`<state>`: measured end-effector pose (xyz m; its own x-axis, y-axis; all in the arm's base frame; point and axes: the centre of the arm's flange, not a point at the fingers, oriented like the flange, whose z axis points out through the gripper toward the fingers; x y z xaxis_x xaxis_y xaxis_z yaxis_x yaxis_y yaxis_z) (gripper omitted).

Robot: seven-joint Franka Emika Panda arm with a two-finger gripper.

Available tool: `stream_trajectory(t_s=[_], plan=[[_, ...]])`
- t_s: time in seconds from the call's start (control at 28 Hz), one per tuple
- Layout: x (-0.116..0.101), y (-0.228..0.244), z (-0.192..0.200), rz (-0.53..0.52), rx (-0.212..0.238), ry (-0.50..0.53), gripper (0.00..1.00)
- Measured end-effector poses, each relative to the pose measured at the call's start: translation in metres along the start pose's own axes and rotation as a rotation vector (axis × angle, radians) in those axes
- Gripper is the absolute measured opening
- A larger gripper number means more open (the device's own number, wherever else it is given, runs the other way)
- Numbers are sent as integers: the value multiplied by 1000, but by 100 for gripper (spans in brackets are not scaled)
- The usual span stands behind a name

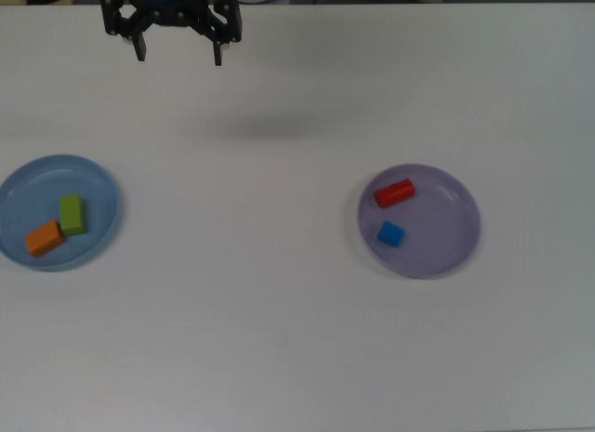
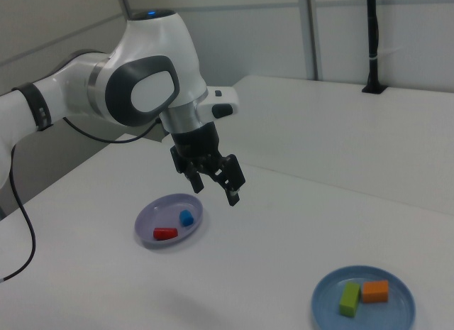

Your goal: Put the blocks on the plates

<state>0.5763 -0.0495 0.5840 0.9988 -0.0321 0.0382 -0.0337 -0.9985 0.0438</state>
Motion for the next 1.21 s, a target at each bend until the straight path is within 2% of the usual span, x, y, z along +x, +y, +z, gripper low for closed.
stream_trajectory(t_s=[1.21], plan=[[0, 5, 0, 9, 0, 0, 100]])
